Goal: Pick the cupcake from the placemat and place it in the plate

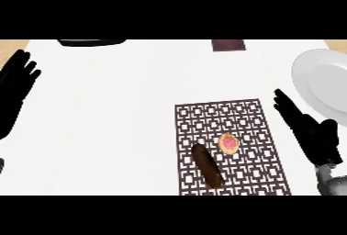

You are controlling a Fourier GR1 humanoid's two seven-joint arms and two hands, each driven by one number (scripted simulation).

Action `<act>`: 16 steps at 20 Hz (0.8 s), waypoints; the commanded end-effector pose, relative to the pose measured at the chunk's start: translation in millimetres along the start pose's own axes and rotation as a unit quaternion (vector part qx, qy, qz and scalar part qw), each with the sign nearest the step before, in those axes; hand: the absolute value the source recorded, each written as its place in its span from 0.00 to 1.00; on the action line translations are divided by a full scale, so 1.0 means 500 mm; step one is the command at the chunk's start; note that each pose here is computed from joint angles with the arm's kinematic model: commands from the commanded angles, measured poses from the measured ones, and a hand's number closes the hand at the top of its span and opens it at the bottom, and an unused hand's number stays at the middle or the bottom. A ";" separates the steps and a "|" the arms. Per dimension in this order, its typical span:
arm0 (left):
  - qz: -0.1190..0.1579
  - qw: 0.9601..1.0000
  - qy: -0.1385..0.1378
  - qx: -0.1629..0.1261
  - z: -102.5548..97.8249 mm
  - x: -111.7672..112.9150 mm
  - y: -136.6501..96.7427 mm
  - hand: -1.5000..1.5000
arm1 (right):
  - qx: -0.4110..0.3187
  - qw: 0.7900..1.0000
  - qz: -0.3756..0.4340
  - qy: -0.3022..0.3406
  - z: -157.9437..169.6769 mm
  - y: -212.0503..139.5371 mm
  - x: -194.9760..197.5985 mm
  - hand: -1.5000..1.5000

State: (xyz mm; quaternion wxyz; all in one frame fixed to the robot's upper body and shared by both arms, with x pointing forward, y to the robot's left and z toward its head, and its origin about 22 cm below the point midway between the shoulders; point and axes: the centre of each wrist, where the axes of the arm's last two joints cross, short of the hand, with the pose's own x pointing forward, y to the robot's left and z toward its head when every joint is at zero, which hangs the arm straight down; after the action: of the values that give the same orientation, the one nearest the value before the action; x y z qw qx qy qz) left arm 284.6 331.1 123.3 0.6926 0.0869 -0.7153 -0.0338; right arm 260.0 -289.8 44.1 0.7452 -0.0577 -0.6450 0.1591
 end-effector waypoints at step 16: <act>-0.006 0.998 0.040 -0.039 0.077 -0.259 -0.101 0.50 | -0.027 0.966 0.017 -0.257 0.034 0.341 -0.017 0.00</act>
State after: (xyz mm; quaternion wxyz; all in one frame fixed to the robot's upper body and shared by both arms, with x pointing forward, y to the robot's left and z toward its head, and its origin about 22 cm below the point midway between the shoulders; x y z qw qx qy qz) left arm 251.9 299.1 0.7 0.7199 0.0705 -0.6876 -0.0631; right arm 238.3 -140.7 15.1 0.5877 -0.0365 -0.7921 0.1610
